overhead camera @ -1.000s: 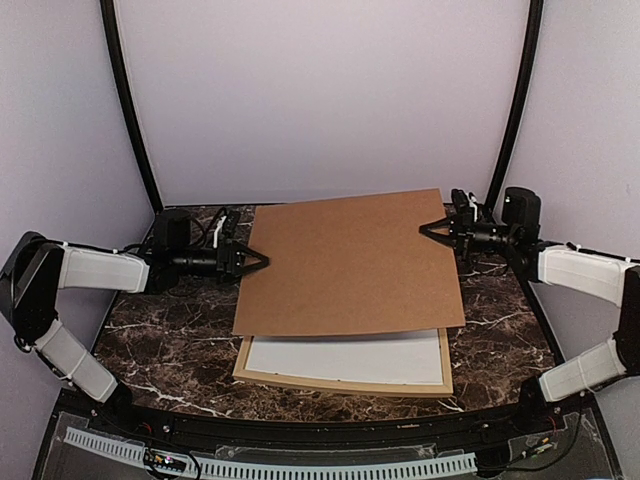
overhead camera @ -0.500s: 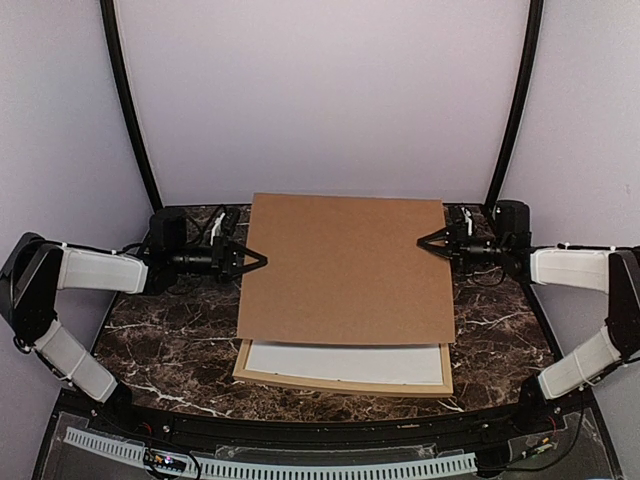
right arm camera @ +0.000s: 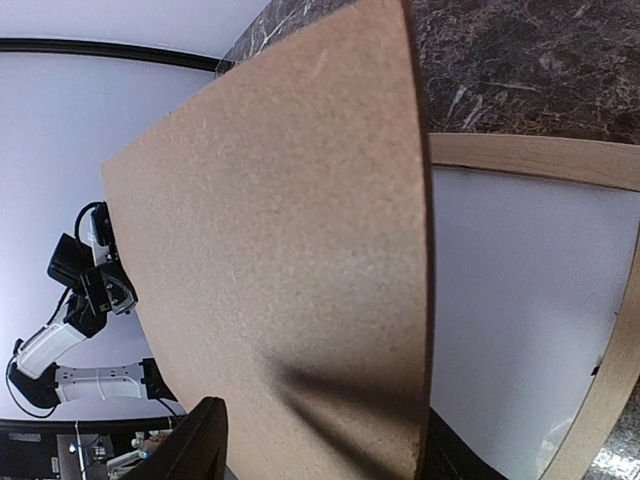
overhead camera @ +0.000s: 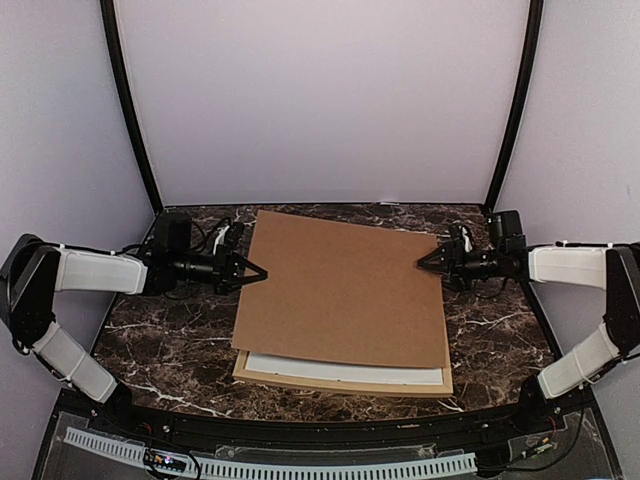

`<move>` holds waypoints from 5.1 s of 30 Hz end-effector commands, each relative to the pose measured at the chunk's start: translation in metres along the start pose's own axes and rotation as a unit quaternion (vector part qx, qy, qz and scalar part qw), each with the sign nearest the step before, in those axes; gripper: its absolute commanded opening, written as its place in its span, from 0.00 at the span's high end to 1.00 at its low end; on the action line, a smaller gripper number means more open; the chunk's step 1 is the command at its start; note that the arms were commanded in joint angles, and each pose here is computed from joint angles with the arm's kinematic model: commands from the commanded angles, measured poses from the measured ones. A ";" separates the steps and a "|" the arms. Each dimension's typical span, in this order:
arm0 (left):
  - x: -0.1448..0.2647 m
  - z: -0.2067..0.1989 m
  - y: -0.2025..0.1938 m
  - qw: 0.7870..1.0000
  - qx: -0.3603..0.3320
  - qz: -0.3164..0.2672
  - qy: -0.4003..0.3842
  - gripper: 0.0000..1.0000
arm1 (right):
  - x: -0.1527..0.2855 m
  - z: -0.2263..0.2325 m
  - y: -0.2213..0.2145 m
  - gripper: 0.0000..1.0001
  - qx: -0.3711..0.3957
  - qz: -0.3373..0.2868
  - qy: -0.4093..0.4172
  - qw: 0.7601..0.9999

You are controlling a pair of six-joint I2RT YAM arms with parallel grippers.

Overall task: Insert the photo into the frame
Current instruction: Pass from the right arm to the left, then place the backboard on the frame body.

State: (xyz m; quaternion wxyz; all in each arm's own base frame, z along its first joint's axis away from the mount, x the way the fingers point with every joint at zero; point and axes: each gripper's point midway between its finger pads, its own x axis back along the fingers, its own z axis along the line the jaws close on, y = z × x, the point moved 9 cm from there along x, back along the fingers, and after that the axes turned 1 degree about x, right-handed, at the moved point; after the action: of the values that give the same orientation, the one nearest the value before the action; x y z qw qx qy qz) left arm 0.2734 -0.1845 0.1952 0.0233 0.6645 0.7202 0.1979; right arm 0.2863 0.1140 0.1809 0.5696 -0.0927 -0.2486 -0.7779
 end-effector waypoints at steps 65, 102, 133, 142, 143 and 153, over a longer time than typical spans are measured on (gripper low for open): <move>-0.019 0.035 0.001 0.986 0.152 0.063 -0.014 1.00 | -0.006 -0.075 0.007 0.42 0.022 0.000 -0.253 0.967; -0.031 0.036 0.013 0.989 0.119 0.081 0.042 1.00 | -0.010 -0.079 0.002 0.43 0.016 0.013 -0.234 0.972; -0.054 0.063 -0.014 0.978 0.102 0.094 0.158 0.48 | -0.019 -0.077 -0.005 0.44 0.013 0.023 -0.201 0.979; -0.055 0.060 -0.012 0.970 0.075 0.102 0.207 0.29 | -0.019 -0.078 -0.007 0.44 0.013 0.026 -0.204 0.978; -0.055 0.060 -0.012 0.969 0.074 0.104 0.211 0.28 | -0.019 -0.078 -0.007 0.44 0.013 0.026 -0.206 0.978; -0.049 0.051 -0.008 0.958 0.044 0.099 0.267 0.18 | -0.020 -0.078 -0.007 0.44 0.016 0.027 -0.209 0.977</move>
State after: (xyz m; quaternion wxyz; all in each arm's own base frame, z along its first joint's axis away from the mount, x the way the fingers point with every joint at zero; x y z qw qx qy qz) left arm 0.2872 -0.2266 0.1221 -0.2103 0.6749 0.6431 0.2945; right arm 0.2981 0.0876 0.1066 0.5150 -0.2627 -0.3733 -0.7256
